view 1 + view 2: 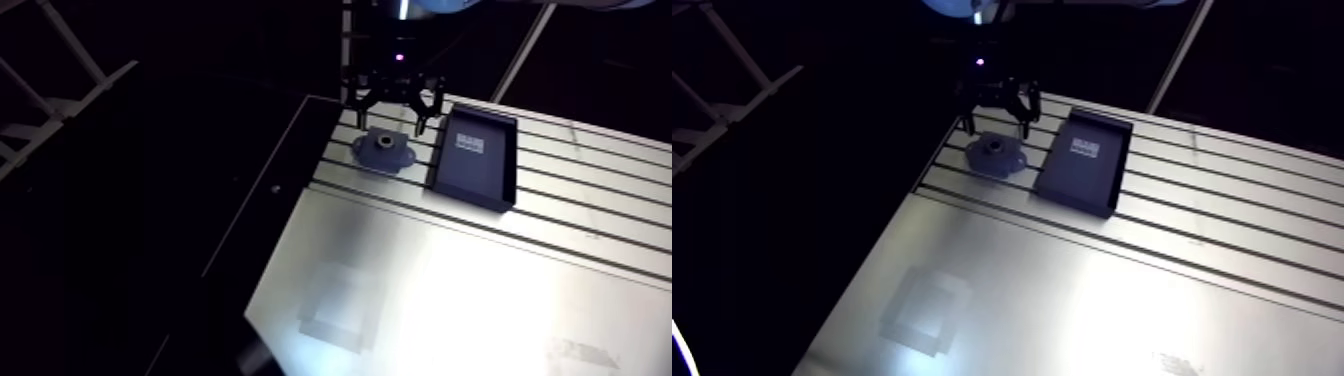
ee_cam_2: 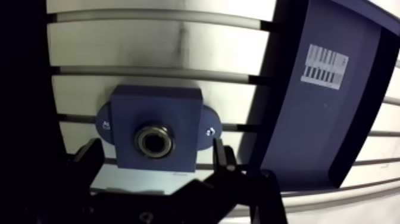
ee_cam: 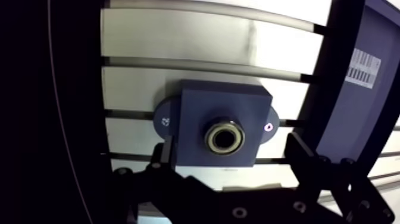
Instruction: Pick up the bearing and press it into the housing until flush.
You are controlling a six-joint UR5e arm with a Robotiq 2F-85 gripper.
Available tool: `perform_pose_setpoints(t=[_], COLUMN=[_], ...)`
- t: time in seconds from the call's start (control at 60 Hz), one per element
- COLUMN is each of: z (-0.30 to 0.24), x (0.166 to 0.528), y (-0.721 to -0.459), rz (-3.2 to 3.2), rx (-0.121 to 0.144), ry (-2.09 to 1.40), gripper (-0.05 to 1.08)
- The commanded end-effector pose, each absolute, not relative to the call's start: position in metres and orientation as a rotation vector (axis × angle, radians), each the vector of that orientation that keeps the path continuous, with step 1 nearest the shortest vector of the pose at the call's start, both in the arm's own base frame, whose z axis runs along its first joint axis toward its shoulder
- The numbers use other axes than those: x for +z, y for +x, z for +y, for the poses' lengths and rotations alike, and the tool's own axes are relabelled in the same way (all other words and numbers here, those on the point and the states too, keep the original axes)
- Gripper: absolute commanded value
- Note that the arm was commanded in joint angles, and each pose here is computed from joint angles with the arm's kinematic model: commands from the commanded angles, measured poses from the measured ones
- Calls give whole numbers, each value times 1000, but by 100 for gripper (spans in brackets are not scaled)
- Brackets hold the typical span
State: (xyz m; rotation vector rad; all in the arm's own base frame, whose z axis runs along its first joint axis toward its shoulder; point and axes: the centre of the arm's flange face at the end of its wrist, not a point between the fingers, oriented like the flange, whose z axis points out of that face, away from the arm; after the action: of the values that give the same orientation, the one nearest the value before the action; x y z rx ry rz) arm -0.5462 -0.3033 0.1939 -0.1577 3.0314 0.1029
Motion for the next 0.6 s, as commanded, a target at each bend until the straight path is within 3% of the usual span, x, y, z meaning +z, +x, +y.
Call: perform_pose_setpoints(t=[0.017, 0.15, 0.167, 0.183, 0.2, 0.217, 0.233, 0.25, 0.267, 0.283, 0.3, 0.4, 0.6], z=[-302, -303, -303, -303, -303, -303, -303, -303, -304, -304, -303, -302, -302], x=[205, 210, 213, 213, 215, 215, 217, 217, 218, 218, 218, 218, 216], y=[-548, -549, -549, -549, -549, -549, -549, -549, -548, -548, -549, -548, -548], rz=[3048, 3054, 3057, 3057, 3061, 3061, 3061, 3061, 3059, 3059, 3054, 3035, 3031], rx=[98, 91, 90, 90, 89, 89, 88, 88, 87, 87, 87, 86, 85], ry=[-154, -154, -154, -154, -154, -154, -154, -154, -156, -156, -154, -149, -146], gripper=[1, 6, 14, 14, 26, 26, 37, 37, 47, 47, 55, 75, 88])
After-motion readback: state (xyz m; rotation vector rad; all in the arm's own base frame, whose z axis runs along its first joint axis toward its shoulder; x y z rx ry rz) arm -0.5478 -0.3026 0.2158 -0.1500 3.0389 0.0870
